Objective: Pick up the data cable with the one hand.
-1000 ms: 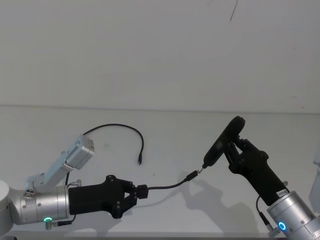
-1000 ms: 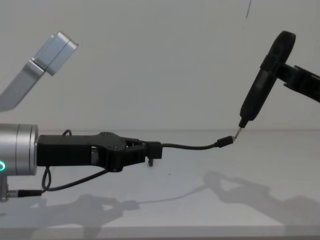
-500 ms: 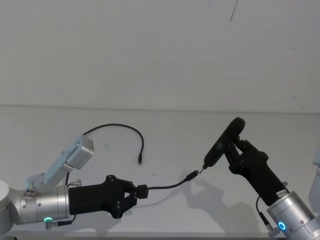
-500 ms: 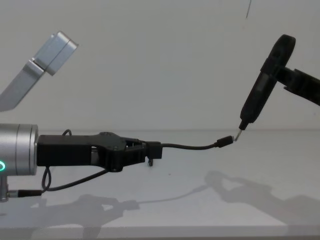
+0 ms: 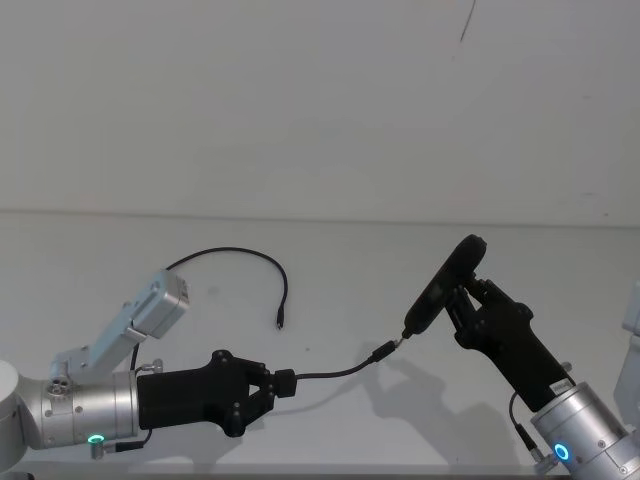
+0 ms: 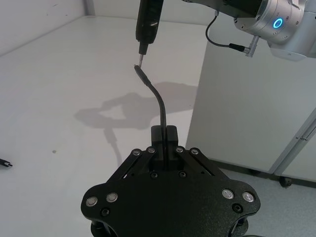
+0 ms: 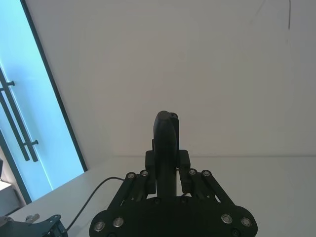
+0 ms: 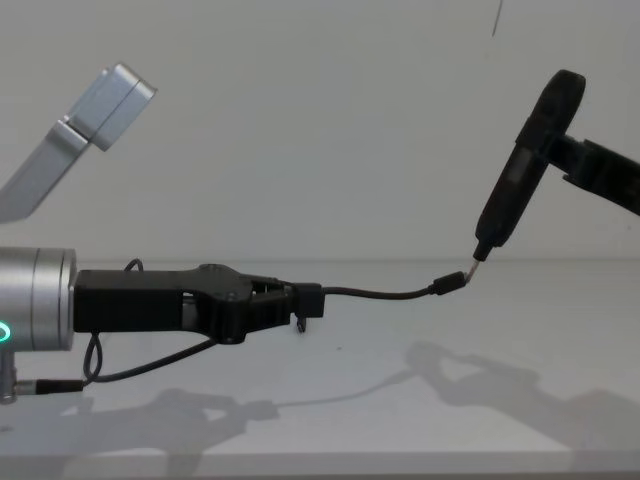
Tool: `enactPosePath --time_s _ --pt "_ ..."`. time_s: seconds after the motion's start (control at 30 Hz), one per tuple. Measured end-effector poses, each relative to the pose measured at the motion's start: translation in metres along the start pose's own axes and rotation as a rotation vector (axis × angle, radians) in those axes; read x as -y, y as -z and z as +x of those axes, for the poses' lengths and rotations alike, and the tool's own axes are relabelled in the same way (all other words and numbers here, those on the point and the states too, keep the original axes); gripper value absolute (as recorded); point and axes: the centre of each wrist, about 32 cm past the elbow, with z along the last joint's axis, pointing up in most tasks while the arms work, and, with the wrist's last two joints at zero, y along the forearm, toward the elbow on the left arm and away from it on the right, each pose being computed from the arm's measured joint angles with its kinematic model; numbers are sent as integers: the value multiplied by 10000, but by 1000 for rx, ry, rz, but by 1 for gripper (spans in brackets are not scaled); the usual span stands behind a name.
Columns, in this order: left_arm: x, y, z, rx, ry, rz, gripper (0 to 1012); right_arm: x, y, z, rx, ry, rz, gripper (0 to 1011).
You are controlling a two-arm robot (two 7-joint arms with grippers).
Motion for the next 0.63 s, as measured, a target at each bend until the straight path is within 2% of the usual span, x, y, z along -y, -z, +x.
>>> enactPosePath --time_s 0.63 --pt "0 0 0 0 0 0 44 6 0 3 2 -12 -2 269"
